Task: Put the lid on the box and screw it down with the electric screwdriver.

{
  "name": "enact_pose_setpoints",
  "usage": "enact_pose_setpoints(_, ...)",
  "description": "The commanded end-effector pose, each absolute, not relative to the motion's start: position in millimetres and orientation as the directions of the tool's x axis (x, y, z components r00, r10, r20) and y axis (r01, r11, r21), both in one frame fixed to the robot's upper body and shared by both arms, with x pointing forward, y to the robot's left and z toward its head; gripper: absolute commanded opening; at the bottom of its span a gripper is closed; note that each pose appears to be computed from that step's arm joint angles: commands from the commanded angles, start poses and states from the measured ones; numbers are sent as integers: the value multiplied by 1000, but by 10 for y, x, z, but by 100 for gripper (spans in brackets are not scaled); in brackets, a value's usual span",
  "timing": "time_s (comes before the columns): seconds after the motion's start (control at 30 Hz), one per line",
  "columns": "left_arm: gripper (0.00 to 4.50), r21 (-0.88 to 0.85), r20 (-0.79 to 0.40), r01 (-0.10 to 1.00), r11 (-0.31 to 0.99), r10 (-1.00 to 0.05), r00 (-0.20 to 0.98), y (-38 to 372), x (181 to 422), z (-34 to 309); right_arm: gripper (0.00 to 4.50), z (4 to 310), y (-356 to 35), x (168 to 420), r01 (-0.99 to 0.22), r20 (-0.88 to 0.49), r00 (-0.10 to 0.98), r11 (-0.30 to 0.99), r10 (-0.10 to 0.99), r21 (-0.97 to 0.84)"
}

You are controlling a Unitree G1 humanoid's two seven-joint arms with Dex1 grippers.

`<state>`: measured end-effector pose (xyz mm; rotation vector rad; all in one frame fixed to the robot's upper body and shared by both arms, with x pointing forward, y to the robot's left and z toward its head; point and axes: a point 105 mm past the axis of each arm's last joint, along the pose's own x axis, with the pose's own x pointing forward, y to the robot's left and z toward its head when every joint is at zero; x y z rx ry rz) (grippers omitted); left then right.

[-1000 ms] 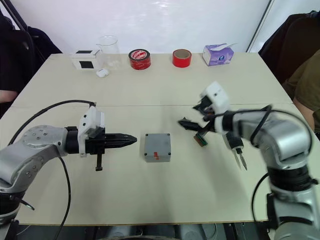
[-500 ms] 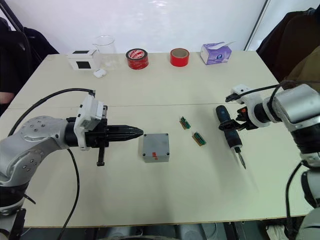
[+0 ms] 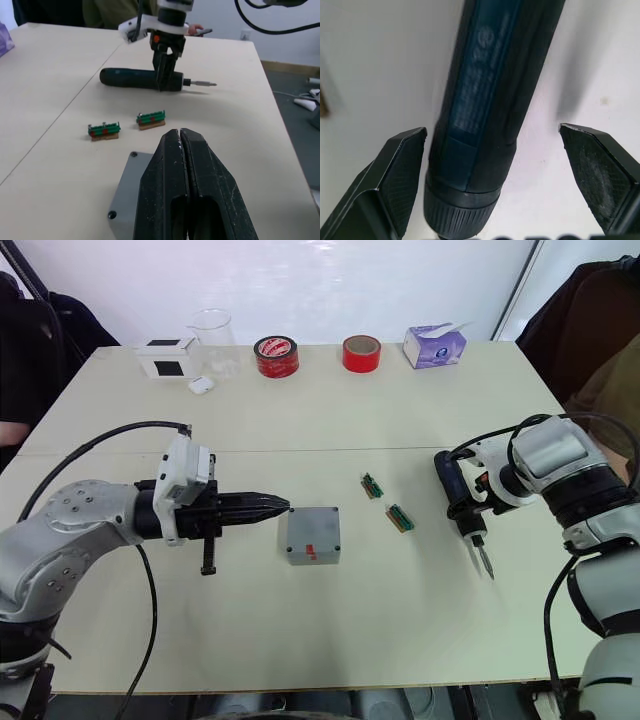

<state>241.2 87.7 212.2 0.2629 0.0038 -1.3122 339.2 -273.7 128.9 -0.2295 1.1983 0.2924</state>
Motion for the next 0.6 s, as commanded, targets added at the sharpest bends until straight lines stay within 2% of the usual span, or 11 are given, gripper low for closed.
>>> enact_pose_setpoints(0.03,0,231,-143,945,232,-952,269,885,2347,2171,376,1298,-2708,3460,-348,-935,339,937,102,-23)
enact_pose_setpoints(0.23,0,232,-151,939,254,-944,293,943,2360,2185,188,1312,-2632,3584,-320,-925,357,947,128,8)
enact_pose_setpoints(0.37,0,225,-166,942,249,-943,289,959,2372,2173,183,1483,-2625,3663,-304,-903,406,953,140,11)
enact_pose_setpoints(0.47,0,218,-193,946,239,-940,282,987,2393,2134,183,1825,-2537,3746,-335,-846,497,942,194,19)
enact_pose_setpoints(0.57,0,211,-217,951,228,-937,273,1030,2415,2095,183,2147,-2284,3729,-433,-769,558,900,312,51)
enact_pose_setpoints(0.6,0,207,-229,952,224,-935,270,1040,2426,2073,183,2320,-2060,3730,-523,-683,589,848,432,86)
